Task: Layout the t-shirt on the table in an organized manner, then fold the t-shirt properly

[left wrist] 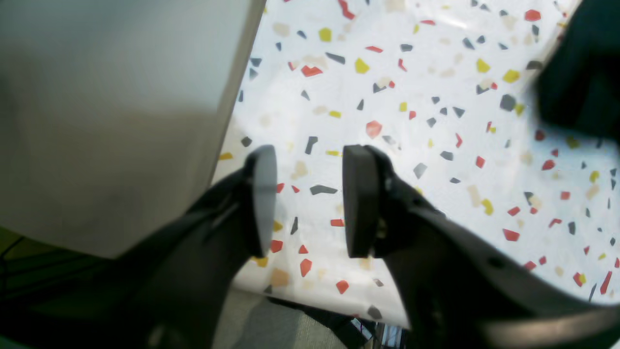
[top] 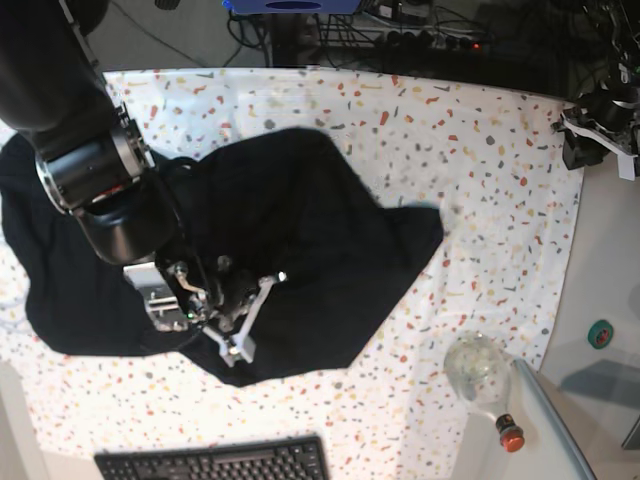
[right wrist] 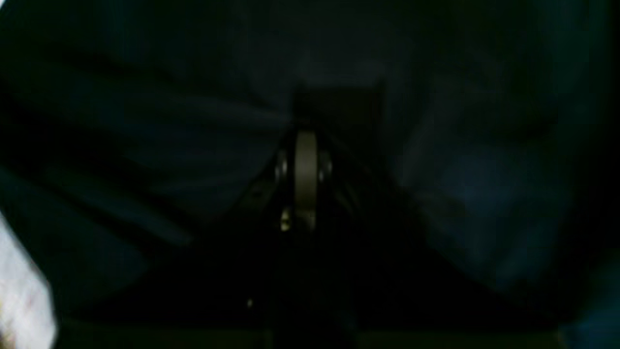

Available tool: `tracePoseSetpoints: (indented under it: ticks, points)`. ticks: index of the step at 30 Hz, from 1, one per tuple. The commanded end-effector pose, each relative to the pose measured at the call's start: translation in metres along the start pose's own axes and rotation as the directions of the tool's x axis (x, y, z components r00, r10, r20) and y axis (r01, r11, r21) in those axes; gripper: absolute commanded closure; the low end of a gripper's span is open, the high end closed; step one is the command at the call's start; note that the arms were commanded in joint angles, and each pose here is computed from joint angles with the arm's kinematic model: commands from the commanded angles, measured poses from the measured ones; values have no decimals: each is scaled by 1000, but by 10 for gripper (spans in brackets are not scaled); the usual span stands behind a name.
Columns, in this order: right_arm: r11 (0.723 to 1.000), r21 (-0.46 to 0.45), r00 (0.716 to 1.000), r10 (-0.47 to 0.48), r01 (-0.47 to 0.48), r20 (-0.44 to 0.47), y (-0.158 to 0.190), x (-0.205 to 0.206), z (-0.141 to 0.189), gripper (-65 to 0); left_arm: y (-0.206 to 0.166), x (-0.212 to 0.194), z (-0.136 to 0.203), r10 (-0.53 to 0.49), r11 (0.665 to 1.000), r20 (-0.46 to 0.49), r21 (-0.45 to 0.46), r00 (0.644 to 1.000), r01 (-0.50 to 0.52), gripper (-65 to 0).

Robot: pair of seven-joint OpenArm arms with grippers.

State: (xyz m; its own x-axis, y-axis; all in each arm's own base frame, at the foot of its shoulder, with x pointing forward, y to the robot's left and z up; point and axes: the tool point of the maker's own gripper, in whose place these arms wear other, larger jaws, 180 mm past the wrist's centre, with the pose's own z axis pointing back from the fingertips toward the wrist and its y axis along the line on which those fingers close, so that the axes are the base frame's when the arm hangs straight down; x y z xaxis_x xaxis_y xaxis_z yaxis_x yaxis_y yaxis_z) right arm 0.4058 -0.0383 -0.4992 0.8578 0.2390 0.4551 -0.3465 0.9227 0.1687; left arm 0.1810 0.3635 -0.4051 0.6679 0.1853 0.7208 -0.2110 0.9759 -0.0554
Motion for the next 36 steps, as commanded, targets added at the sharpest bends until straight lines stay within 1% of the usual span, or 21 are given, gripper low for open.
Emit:
tracePoseSetpoints:
  ticks: [1,3,4,6,7,8,9,10,11,13,15,16,17,19,20,21,22,24,29,32,36]
  points:
    - [991,-131,1000,-7,8,12,-35,11,8,0,4,16,4,-18,1000,46,1,999,18,-247]
    - [976,-212,995,-26,46,97,-53,32,15,0,4,16,4,-18,1000,46,1,999,18,-260]
    - [974,-222,994,-27,50,109,-56,37,16,0,4,16,4,-18,1000,46,1,999,18,-258]
    - [974,-221,995,-23,44,99,-54,47,21,0,4,16,4,-18,1000,46,1,999,18,-258]
    - [977,-212,997,-24,40,77,-50,49,23,0,4,16,3,-17,1000,45,2,999,17,-258]
    - [980,-195,998,-17,29,59,-41,48,24,0,4,15,3,-15,1000,42,2,999,15,-258]
    - [984,-176,998,-5,16,62,-31,50,25,0,5,13,3,-12,1000,39,3,999,12,-258]
    - [989,-147,997,11,1,80,-16,52,27,0,5,13,3,-11,1000,37,3,999,11,-258]
    - [994,-112,993,13,0,119,0,58,32,0,5,13,3,-11,1000,37,3,999,11,-258]
    - [997,-49,980,-43,53,193,17,62,48,0,5,14,3,-12,1000,40,3,999,12,-258]
    - [996,-1,962,-91,94,256,29,69,71,0,5,14,3,-12,1000,40,3,999,12,-258]
    - [995,27,960,-102,98,260,41,67,80,-66,5,14,3,-12,1000,40,3,999,12,-258]
    - [994,48,960,-111,102,256,51,64,85,-140,5,13,3,-11,1000,39,3,999,11,-258]
    - [990,82,962,-133,116,237,65,56,93,-260,5,13,3,-11,1000,39,3,999,11,-258]
    - [987,92,963,-148,130,224,68,51,95,-306,5,13,3,-11,1000,39,3,999,11,-258]
    - [983,107,965,-170,151,200,73,44,93,-338,5,13,3,-11,1000,39,3,999,11,-258]
    - [978,117,963,-193,173,187,75,39,91,-344,5,14,3,-12,1000,40,3,999,12,-258]
    - [967,125,956,-241,222,168,72,32,87,-333,4,14,3,-12,1000,41,2,999,11,-258]
    - [949,117,950,-304,294,77,63,8,65,-332,5,13,3,-10,1000,40,3,999,10,-258]
    - [923,154,930,-364,352,56,60,8,60,-333,5,13,3,-10,1000,40,3,999,10,-258]
    - [905,180,916,-399,386,44,56,11,54,-339,5,13,3,-10,1000,40,3,999,10,-258]
